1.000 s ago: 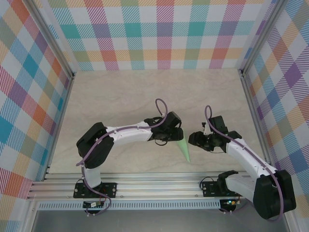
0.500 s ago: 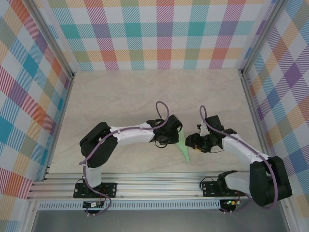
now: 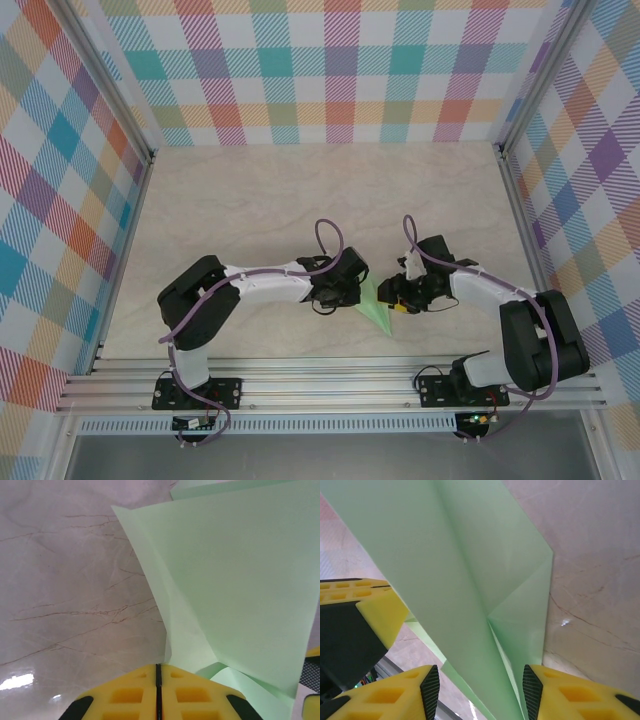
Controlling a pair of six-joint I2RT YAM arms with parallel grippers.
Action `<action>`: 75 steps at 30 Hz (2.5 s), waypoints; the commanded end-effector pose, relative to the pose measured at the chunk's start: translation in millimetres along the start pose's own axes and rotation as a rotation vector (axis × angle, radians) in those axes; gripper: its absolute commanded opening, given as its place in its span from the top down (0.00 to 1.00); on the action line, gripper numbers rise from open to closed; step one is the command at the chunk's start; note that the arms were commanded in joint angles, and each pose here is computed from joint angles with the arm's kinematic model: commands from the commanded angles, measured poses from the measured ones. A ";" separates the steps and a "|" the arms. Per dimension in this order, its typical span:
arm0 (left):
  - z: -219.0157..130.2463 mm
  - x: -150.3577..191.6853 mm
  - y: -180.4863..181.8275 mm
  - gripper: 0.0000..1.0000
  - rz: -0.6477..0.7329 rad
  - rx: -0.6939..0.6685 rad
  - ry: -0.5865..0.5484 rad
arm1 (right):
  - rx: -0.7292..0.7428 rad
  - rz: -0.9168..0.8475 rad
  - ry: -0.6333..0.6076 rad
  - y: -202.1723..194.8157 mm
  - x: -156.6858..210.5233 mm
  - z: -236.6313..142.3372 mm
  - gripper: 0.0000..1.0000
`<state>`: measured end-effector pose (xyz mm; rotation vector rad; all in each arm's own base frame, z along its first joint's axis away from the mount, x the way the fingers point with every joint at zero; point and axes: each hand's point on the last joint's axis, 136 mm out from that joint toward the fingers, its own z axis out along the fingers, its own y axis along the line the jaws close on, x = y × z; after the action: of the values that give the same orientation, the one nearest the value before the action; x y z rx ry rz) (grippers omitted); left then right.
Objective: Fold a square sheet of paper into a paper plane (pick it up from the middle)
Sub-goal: Move a paper plane to the center of the table.
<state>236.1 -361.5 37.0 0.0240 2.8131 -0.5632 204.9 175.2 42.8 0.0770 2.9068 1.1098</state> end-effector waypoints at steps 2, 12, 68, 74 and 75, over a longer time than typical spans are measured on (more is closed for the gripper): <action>-9.5 -0.8 -8.2 0.90 0.001 0.033 -0.019 | -0.045 -0.068 0.010 15.6 -3.8 0.7 0.50; -10.0 0.2 -3.0 0.90 0.003 0.017 -0.023 | 0.002 -0.090 0.030 15.2 0.9 7.4 0.54; -76.4 -28.5 23.4 0.65 -0.102 0.077 -0.281 | 0.482 -0.261 -0.079 16.3 -14.7 -3.6 0.94; -102.6 -29.9 67.5 0.56 -0.174 0.017 -0.364 | 0.588 -0.216 -0.163 26.1 -35.4 -7.7 0.94; -105.1 -28.5 74.5 0.55 -0.184 0.012 -0.372 | 0.603 -0.200 -0.165 26.8 -37.7 -5.1 0.94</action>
<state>237.1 -281.3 112.4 -0.2166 2.4959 -0.6461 239.0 198.5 70.4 -0.2073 2.8746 0.3135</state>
